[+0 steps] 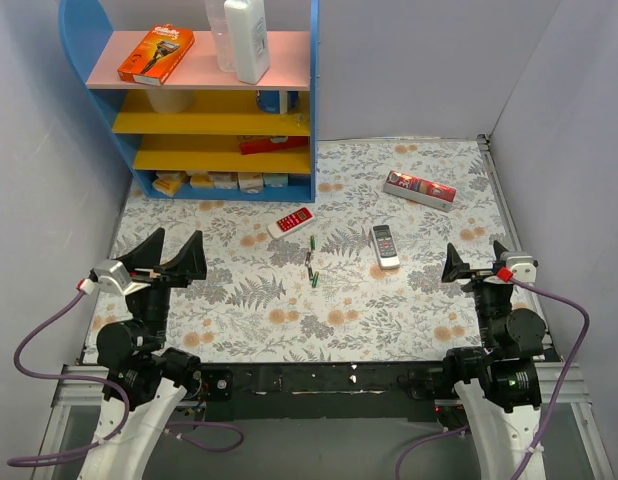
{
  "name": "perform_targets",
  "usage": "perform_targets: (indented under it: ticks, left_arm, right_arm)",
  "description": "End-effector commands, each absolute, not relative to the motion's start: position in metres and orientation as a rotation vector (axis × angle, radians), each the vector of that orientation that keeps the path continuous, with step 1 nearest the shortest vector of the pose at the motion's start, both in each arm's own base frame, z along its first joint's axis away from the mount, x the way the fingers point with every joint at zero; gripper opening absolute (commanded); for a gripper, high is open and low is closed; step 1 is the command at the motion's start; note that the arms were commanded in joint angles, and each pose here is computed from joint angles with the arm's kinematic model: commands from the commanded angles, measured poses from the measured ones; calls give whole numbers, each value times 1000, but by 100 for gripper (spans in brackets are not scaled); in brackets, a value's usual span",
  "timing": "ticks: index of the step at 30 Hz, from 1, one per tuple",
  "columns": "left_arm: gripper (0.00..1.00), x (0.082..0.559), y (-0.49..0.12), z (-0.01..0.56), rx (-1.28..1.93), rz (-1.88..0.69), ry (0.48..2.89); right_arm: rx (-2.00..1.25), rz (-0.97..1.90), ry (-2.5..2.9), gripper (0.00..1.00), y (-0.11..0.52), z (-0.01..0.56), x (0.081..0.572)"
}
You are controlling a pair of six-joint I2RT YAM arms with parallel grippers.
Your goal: Load the batteries into the remote control
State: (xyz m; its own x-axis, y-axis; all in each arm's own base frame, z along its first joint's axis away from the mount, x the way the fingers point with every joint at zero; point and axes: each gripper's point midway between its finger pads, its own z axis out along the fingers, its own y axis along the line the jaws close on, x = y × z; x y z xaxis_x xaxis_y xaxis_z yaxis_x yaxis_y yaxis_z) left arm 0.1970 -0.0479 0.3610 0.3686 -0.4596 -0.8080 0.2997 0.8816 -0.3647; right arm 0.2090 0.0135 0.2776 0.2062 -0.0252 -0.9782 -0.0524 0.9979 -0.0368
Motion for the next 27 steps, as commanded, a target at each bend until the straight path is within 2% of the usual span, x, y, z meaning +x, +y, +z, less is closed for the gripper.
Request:
perform_targets:
  ticks: [1, 8, 13, 27]
  left_arm:
    - [98, 195, -46, 362, -175, -497, 1087]
    - [98, 192, -49, 362, -200, -546, 1102]
    - [98, 199, -57, 347, -213, -581, 1198]
    - [98, 213, -88, 300, -193, -686, 1454]
  right_arm:
    - [-54, 48, 1266, 98, 13, 310, 188]
    - [-136, 167, 1452, 98, 39, 299, 203]
    - [-128, 258, 1589, 98, 52, 290, 214]
    - [27, 364, 2137, 98, 68, 188, 250]
